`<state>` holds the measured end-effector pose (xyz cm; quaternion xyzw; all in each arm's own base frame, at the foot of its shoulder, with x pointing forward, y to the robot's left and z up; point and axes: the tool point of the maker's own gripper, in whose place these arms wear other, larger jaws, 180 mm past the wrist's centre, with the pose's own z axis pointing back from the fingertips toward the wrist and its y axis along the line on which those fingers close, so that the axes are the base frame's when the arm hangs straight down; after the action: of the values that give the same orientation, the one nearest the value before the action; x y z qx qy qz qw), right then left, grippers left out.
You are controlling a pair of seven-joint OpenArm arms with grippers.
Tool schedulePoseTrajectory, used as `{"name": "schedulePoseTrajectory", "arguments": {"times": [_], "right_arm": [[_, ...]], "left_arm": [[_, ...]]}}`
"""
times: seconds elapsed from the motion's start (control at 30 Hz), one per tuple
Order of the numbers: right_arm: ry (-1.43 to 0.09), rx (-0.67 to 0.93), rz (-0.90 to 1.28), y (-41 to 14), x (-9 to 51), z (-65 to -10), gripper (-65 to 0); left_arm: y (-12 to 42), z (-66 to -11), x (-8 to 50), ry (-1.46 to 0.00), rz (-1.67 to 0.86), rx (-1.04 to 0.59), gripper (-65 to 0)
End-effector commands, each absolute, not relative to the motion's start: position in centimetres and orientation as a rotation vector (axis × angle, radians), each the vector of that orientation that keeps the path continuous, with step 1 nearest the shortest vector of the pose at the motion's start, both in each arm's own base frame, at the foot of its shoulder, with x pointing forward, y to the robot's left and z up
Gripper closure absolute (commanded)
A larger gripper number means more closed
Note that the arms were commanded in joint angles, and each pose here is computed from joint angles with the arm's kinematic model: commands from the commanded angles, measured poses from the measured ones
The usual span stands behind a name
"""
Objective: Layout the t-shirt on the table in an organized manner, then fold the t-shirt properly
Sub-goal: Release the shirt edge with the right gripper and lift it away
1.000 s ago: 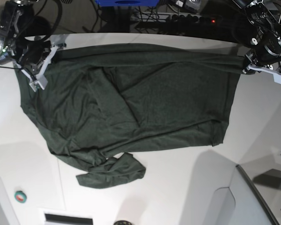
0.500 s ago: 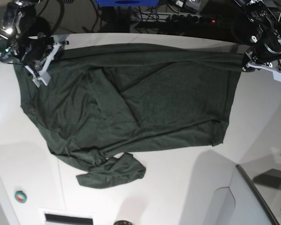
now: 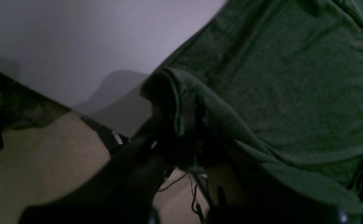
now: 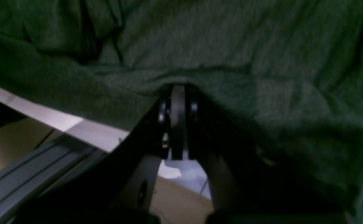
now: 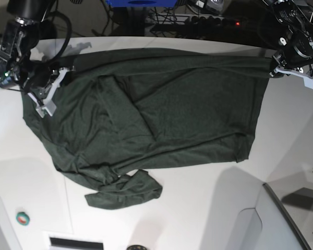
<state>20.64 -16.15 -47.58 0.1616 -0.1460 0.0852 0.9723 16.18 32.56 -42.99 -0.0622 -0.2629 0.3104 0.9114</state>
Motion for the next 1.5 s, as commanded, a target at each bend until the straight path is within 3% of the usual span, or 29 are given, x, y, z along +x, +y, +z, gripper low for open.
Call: {"name": "schedulePoseTrajectory", "arguments": {"times": [0.0,0.67,1.0,1.47], "right_arm": [[-0.325,0.326,0.171,-16.4,21.8,-47.1,-0.8],[-0.292,0.36,0.152,-16.1,22.2,-48.2,-0.8],[-0.298,0.358,0.153,-16.1,22.3,-48.1,-0.8],[-0.292,0.358,0.151,-16.2,22.1,-48.2,-0.6]], "left_arm": [[33.3,-41.9,16.9,-0.584,0.626,-0.113,0.0],[32.0,-41.9,18.8,-0.593,0.589,-0.145,0.0],[32.7,-42.6,17.0,-0.547,0.65,-0.116,0.0],[31.4,-43.6,20.3,-0.563,0.691,-0.215,0.0]]}}
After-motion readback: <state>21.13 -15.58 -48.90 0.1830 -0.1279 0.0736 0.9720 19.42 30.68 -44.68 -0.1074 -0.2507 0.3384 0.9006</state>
